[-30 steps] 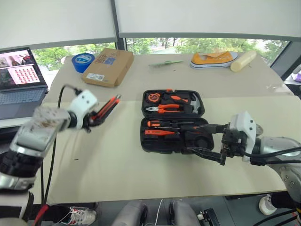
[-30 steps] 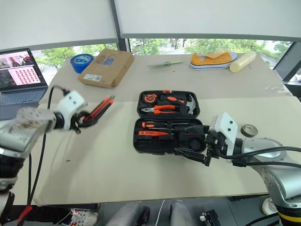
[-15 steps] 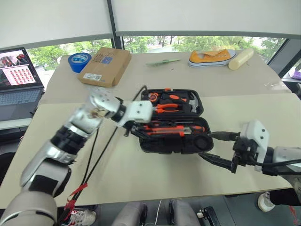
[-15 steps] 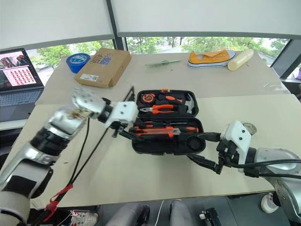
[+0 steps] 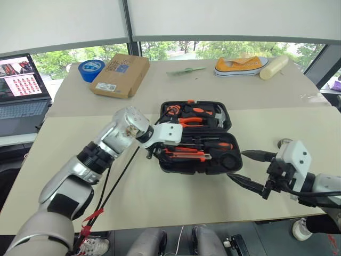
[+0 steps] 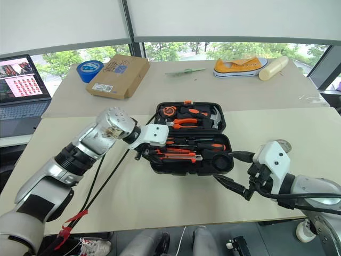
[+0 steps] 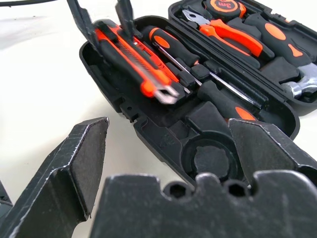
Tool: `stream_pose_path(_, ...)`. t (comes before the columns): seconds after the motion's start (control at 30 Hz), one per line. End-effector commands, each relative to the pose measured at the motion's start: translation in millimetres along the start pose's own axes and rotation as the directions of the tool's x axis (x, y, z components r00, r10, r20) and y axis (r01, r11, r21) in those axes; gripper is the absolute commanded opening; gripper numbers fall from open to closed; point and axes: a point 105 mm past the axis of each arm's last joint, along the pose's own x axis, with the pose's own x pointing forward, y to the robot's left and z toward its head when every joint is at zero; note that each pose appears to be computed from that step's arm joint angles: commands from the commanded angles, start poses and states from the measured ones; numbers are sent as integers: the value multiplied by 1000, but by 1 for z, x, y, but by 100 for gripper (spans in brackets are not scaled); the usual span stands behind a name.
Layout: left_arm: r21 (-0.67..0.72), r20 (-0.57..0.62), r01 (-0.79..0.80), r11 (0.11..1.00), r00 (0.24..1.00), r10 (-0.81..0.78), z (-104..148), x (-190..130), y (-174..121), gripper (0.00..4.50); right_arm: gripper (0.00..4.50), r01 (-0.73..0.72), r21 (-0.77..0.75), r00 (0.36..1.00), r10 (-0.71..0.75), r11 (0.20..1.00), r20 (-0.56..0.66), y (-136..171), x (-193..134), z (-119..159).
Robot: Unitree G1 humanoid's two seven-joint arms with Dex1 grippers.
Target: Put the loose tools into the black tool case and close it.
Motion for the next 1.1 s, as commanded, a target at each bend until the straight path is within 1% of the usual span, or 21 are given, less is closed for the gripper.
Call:
stream_pose_path(0.03, 40, -22, -24, 999, 999, 25, 7, 0, 1, 174, 450, 16, -22, 999, -16, 1000, 28, 0, -1, 8)
stream_pose_path(0.27, 71, -24, 15, 997, 1000, -13, 13, 3, -8, 174, 450, 25, -20, 999, -24, 999, 40, -3, 0, 8)
stream_pose_path(0.4, 100, -62, 6, 995, 998, 0, 9, 7, -7, 174, 450, 22, -20, 999, -21, 1000, 39, -2, 2, 7)
stream_pose_path(0.63, 60, -46, 16, 998, 999, -14, 16, 10, -9, 174, 450, 18, -21, 999, -17, 1000, 37, -2, 5, 5)
stream_pose_path(0.7, 53, -59, 1, 999, 998, 2, 13, 12, -6, 174, 450, 18, -22, 999, -17, 1000, 34, -3, 5, 5)
stream_pose_path(0.77, 53, -53, 4, 999, 999, -1, 14, 12, -6, 274, 450, 19, -21, 999, -18, 1000, 33, -3, 6, 4)
stream_pose_path(0.8, 46, -31, 25, 999, 999, -24, 18, 10, -9, 298, 450, 19, -21, 999, -19, 1000, 32, -3, 6, 4)
stream_pose_path(0.87, 41, 15, 53, 998, 998, -54, 27, 2, -11, 375, 450, 18, -20, 999, -18, 1000, 31, -4, 7, 3)
stream_pose_path(0.93, 47, 52, 47, 998, 997, -50, 34, -5, -9, 446, 450, 17, -18, 999, -16, 1000, 28, -3, 7, 2)
stream_pose_path(1.03, 45, 111, 21, 999, 993, -26, 44, -19, -2, 446, 450, 15, -16, 1000, -15, 1000, 25, -3, 8, 1)
stream_pose_path(1.1, 47, 133, 13, 999, 991, -19, 45, -27, 2, 446, 450, 16, -15, 1000, -15, 1000, 24, -3, 8, 0)
